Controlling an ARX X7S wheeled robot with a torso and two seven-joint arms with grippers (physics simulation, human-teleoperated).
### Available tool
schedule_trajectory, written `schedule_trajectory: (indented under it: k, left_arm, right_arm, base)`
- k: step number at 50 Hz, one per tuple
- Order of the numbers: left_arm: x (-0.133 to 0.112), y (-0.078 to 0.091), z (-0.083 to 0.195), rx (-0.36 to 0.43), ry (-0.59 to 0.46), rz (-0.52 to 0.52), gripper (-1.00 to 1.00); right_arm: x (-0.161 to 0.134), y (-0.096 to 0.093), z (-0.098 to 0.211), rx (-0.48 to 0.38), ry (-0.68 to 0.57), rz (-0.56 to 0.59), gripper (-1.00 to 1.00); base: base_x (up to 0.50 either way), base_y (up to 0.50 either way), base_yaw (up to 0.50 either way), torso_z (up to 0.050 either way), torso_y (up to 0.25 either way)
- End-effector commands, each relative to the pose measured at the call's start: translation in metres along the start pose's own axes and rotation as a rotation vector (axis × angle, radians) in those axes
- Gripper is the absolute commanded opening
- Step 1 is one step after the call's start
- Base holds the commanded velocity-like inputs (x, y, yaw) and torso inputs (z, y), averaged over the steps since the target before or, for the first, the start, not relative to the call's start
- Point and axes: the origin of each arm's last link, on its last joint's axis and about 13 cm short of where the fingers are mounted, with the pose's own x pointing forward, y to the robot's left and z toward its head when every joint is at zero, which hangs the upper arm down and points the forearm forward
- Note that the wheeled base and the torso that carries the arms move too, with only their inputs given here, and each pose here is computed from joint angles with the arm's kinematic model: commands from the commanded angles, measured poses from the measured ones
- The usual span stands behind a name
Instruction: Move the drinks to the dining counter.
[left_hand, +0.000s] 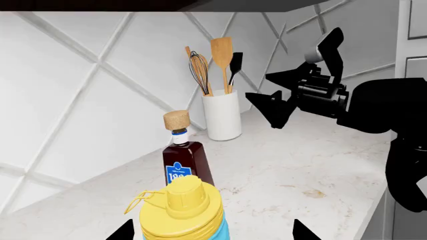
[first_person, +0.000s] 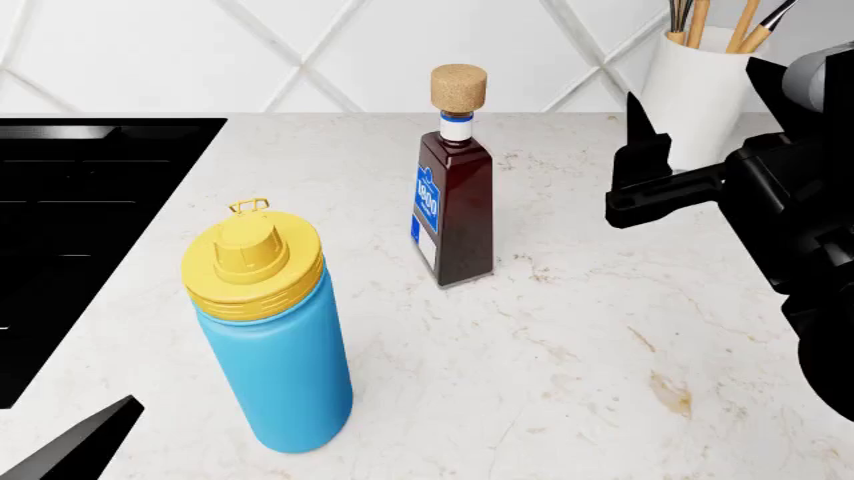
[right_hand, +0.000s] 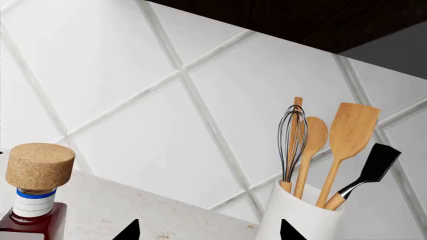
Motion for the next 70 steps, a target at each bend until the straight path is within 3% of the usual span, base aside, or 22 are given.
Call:
schedule_trajectory:
  k: [1, 12, 30, 70]
  left_arm:
    - [-0.006, -0.003, -0.001, 0.004, -0.009, 0.015, 1.0]
    - [-0.017, -0.008, 0.0, 0.011, -0.021, 0.049, 1.0]
    - [-0.008, 0.005, -0.014, -0.022, 0.024, 0.117, 1.0]
    - [0.035, 0.031, -0.03, -0.061, 0.043, 0.025, 1.0]
  right_arm:
    - [0.0, 0.001, -0.001, 0.001, 0.003, 0.005, 1.0]
    - [0.001, 0.002, -0.002, 0.001, 0.006, 0.013, 1.0]
    - [0.001, 0.001, -0.002, -0.001, 0.011, 0.012, 1.0]
    - [0.0, 0.002, -0.009, -0.005, 0.031, 0.021, 1.0]
  base:
    - [0.0, 0.0, 0.0, 0.0, 0.0]
    - [0.0, 0.0, 0.0, 0.0, 0.0]
    - [0.0, 0.0, 0.0, 0.0, 0.0]
    - [0.0, 0.0, 0.0, 0.0, 0.0]
